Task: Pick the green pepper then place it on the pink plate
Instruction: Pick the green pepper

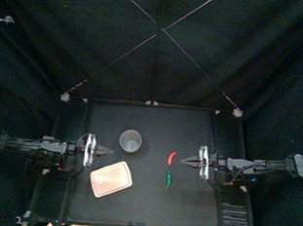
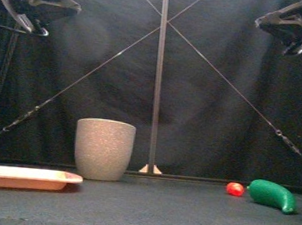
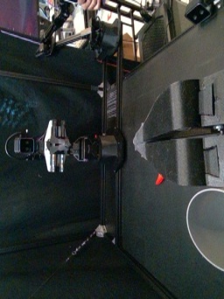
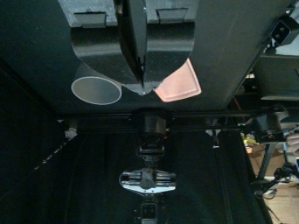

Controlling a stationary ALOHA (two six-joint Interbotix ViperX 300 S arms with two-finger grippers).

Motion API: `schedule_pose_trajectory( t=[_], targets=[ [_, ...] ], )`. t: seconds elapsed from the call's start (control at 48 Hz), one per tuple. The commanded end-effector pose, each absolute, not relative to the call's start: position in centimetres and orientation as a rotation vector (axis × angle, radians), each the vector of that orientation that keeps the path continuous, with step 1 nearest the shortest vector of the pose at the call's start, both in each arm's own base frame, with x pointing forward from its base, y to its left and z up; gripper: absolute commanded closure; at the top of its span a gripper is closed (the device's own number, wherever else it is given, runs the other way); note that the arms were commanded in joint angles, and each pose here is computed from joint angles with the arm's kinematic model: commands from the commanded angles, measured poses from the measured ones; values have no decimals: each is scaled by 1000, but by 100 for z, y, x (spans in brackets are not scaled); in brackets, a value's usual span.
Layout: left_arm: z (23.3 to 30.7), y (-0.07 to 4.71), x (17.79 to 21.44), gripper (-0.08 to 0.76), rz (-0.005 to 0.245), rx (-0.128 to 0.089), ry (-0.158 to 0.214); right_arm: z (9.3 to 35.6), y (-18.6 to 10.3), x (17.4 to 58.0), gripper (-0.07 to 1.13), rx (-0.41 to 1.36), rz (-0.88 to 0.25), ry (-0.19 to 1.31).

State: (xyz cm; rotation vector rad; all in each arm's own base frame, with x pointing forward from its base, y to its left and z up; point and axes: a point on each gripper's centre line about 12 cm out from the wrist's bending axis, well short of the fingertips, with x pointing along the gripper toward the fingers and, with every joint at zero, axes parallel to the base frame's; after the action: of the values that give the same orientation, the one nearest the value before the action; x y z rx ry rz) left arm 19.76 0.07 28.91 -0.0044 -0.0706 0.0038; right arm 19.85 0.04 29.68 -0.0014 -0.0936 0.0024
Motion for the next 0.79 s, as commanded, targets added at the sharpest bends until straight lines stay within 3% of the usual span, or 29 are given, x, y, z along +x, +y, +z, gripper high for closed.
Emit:
schedule_pose_trajectory(
  t=[0.021,0.188,0.292,0.417,0.646,0.708,0.792],
  targets=[
    [2936,29,2010,575,14,-4,-55,2939,-1,2023,972,53,-2,-67],
    [2887,47,2013,570,24,-3,3,2805,-44,2056,940,285,-43,51],
    [2834,65,2012,570,33,-4,55,2691,-23,2063,844,453,-55,142],
    [2776,87,2006,570,43,-7,97,2547,41,2077,622,632,-63,255],
    [2731,147,1995,568,77,-34,111,2249,162,2192,64,839,-102,415],
    [2731,164,1993,568,85,-42,110,2155,172,2230,-2,874,-127,455],
    [2719,182,1989,568,96,-49,113,2019,185,2268,-1,926,-166,513]
  ],
)
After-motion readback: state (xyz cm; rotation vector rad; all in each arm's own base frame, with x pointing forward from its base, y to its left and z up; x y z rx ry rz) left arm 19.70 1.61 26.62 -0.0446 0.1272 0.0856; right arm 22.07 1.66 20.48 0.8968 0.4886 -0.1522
